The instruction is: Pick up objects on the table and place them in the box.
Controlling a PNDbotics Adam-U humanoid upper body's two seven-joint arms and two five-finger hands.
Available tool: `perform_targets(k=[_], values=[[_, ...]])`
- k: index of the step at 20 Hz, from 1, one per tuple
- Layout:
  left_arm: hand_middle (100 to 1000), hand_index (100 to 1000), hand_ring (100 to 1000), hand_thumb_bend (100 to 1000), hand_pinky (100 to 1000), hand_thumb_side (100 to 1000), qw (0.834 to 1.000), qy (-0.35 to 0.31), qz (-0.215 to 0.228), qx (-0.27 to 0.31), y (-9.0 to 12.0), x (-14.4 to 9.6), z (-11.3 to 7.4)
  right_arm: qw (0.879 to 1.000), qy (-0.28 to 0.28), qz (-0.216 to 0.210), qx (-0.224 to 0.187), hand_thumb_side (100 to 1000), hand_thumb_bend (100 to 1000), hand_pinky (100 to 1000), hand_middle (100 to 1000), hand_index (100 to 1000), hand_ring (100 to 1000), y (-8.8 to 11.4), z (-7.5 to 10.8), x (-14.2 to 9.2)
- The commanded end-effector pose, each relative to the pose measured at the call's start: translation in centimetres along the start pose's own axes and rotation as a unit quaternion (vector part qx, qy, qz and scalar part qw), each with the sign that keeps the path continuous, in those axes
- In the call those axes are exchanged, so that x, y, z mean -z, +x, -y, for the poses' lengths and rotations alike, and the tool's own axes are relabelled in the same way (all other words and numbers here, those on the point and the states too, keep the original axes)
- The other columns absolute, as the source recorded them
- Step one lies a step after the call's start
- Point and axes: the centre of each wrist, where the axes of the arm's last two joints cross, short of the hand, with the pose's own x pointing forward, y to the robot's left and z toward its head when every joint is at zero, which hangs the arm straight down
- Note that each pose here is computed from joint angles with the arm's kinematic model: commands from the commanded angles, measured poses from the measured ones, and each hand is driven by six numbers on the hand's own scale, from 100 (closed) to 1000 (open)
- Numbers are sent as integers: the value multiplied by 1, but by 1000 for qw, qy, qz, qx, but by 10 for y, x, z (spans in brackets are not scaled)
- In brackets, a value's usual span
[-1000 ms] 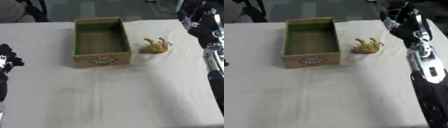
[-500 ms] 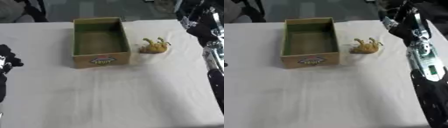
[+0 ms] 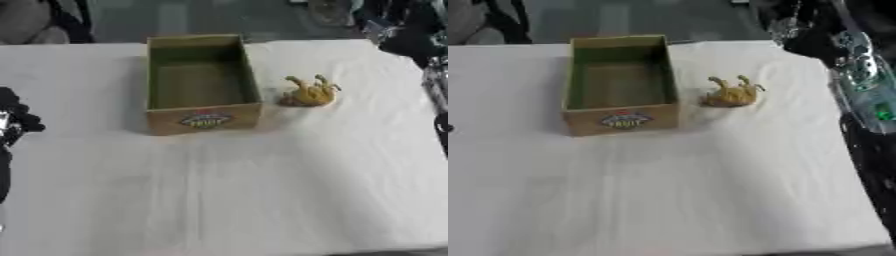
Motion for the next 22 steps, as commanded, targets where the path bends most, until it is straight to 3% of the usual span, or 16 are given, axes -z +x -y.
perform_targets(k=[1,7,13,17,18,22], values=[[498,601,511,414,533,432,1000,-6,6,16,6,2,-4,996,38,-14,-76,147,408,689,648,756,673,-4,31,8],[498,601,511,414,533,430,1000,-9,2,18,5,1,-5,980,93,-55,-165,175,425,716,682,781,718,-29,40,26],[498,601,511,413,532,431,1000,-13,-4,18,3,-1,-4,947,155,-102,-263,217,426,758,737,813,780,-46,24,45],[498,601,511,413,532,431,1000,-12,-4,17,3,-1,-4,938,162,-105,-287,217,426,758,737,813,780,-52,19,46],[498,601,512,412,532,431,1000,-14,-5,17,3,-1,-4,936,168,-109,-288,259,428,790,779,837,822,-54,16,46],[498,602,512,411,532,431,1000,-19,-7,16,2,-1,-2,922,207,-153,-290,278,429,809,803,845,847,-62,-3,56]])
